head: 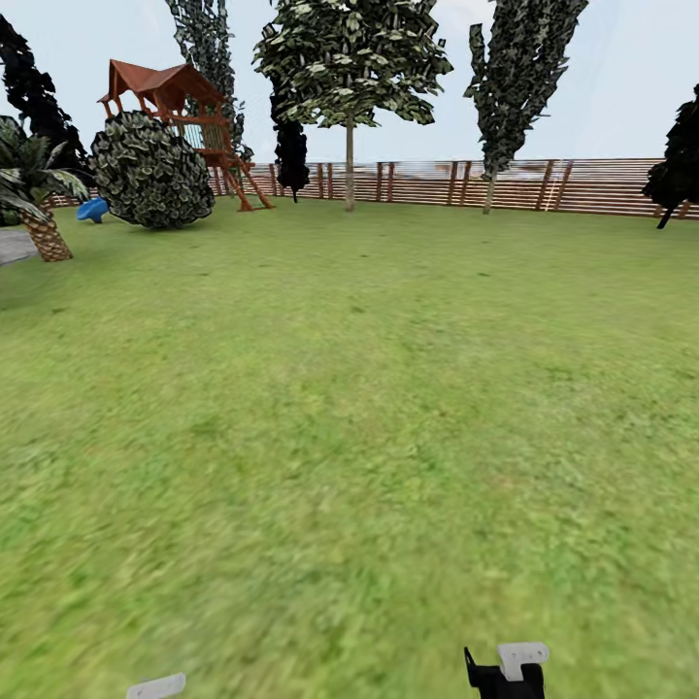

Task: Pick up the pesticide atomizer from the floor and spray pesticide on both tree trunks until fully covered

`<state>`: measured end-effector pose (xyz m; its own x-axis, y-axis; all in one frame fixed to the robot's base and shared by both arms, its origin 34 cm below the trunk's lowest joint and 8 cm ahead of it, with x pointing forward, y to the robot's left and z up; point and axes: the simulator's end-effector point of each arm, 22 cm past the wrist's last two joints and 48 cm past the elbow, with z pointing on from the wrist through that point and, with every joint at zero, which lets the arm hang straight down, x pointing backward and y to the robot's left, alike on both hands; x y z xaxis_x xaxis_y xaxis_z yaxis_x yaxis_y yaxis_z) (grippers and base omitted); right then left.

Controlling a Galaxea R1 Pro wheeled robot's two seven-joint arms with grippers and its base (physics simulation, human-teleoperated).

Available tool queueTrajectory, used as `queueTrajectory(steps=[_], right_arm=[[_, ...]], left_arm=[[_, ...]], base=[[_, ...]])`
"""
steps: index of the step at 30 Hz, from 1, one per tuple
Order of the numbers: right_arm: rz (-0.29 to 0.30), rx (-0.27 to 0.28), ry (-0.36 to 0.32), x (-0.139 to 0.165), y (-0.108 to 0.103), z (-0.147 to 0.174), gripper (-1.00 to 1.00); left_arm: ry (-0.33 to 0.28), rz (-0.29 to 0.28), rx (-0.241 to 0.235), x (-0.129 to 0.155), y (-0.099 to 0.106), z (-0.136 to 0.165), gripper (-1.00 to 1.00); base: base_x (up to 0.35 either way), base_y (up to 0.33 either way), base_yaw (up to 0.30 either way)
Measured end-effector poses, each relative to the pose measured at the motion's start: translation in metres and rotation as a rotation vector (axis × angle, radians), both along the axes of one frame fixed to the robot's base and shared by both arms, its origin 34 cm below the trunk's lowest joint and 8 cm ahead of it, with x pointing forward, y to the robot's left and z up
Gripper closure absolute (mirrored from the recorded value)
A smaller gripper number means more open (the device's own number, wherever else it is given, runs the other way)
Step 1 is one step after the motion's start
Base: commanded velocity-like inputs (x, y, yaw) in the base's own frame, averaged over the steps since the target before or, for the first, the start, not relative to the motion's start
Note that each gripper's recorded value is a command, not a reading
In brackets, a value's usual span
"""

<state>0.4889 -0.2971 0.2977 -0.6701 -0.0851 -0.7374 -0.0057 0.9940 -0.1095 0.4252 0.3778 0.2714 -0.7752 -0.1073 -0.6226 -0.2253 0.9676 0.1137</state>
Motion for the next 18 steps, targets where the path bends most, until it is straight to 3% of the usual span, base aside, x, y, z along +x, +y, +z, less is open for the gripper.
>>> queueTrajectory(steps=[18], right_arm=[[-0.001,0.006,0.002,-0.0003,0.0057,-0.0007,-1.00]], left_arm=[[0.001,0.003,0.007,-0.0005,0.0055,0.0007,1.00]], base=[[0.339,0.000,0.000]])
